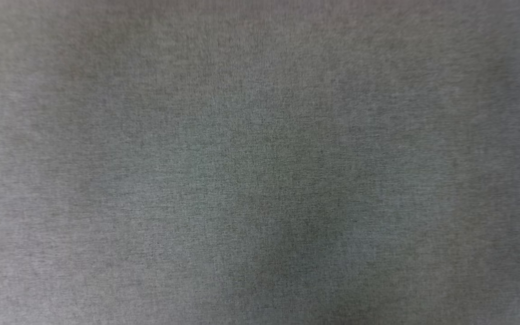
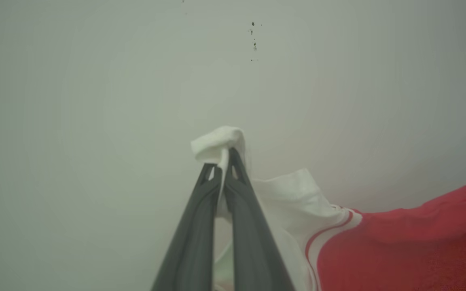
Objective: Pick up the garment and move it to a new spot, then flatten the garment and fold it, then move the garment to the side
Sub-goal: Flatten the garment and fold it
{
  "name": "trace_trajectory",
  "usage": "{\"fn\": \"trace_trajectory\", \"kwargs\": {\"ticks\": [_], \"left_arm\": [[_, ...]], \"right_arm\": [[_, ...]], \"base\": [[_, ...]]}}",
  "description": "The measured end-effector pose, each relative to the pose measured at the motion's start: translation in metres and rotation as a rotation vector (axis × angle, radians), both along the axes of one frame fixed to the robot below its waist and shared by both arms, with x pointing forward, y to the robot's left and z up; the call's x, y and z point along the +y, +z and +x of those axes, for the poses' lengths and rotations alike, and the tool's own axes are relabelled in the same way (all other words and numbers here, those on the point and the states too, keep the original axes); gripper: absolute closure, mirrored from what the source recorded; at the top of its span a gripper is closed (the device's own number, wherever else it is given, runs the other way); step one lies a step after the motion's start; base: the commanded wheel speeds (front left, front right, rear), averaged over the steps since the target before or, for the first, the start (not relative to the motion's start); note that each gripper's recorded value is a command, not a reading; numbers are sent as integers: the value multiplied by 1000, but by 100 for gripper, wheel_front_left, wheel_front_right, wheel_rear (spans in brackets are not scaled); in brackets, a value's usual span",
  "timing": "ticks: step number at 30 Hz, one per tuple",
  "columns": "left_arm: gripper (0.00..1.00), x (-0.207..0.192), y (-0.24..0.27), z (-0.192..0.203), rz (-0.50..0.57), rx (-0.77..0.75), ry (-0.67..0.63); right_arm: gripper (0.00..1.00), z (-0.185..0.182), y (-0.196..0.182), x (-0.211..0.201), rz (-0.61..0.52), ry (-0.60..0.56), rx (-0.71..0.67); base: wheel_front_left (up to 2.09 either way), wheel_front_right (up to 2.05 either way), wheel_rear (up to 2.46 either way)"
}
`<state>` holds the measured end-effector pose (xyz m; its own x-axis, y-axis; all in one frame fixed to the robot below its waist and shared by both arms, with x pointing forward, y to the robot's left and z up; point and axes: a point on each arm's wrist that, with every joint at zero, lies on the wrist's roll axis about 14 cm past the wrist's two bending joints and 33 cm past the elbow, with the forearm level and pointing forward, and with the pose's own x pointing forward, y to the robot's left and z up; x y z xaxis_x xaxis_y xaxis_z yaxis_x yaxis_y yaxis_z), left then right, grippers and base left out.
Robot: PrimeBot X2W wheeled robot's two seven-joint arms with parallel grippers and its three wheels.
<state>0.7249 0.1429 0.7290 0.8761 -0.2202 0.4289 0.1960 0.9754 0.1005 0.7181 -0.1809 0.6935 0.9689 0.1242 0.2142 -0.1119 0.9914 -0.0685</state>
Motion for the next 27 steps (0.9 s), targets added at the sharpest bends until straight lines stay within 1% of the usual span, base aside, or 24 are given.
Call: {"fn": "trace_trajectory", "kwargs": {"ticks": [5, 7, 11, 15, 21, 22, 27], "left_arm": [[100, -2, -61, 20, -11, 107, -7], [100, -3, -87, 24, -22, 158, -15], [100, -1, -122, 18, -57, 242, -19], [100, 3, -145, 2, -100, 318, -20], [100, 13, -180, -41, -146, 427, -13], [100, 20, -197, -71, -167, 476, -5], [100, 34, -229, -133, -182, 556, 9]], "right_arm": [[100, 20, -61, 11, -20, 23, 111], [100, 24, -79, 15, -24, 31, 142], [100, 19, -97, 23, -35, 50, 182], [100, 2, -118, 24, -34, 60, 239], [100, -42, -149, 28, -25, 82, 319], [100, -70, -160, 26, -6, 87, 347], [100, -123, -180, 25, 28, 103, 392]], "base": [[0, 0, 0], [0, 0, 0], [0, 0, 0], [0, 0, 0], [0, 0, 0], [0, 0, 0], [0, 0, 0]]}}
